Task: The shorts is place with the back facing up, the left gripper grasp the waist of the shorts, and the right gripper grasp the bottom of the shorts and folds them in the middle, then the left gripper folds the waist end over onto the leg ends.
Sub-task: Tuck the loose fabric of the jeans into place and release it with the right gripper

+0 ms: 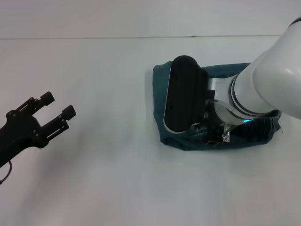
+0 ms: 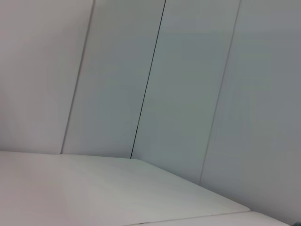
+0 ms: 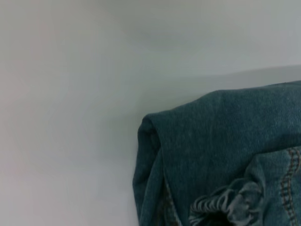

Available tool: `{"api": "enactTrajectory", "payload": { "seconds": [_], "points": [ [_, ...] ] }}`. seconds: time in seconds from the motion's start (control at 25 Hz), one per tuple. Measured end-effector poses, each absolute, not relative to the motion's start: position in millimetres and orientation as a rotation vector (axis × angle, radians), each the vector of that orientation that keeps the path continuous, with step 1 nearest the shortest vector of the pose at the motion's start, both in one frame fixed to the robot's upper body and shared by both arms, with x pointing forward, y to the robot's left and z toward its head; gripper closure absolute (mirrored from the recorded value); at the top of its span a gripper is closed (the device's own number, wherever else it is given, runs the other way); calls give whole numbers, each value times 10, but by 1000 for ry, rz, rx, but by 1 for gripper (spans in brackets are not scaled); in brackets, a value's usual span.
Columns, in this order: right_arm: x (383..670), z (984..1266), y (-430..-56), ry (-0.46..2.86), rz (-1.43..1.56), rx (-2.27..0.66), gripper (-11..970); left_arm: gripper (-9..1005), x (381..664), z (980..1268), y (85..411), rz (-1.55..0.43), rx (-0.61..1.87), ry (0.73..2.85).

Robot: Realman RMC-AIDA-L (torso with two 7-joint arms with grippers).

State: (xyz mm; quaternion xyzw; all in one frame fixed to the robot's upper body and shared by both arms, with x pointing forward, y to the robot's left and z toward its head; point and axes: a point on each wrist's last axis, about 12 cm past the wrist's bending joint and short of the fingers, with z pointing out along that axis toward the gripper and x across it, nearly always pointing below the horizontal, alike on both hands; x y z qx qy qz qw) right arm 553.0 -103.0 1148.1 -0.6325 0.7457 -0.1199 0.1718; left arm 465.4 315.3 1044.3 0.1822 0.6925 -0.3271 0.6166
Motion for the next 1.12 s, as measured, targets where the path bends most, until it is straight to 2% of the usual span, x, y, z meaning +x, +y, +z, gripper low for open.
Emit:
{"api": "enactTrajectory", "payload": {
  "seconds": [0.12,0.24,0.72,0.88,1.12],
  "points": [
    [5544,11460,-1042,2122,-345,-1792,159,230,4649,10441,3163,-750,414,1597],
    [5571,11435,-1058,2134,-358,-1797,304,230,4647,10431,3163,-749,417,1605],
    [5664,11398,-1127,2169,-377,-1763,575,231,4668,10436,3162,-755,416,1611],
    [5734,11452,-1209,2201,-343,-1668,724,231,4681,10447,3176,-749,414,1609],
    [5861,11534,-1497,2280,-249,-1407,855,231,4726,10496,3186,-746,428,1597]
  ]
}}
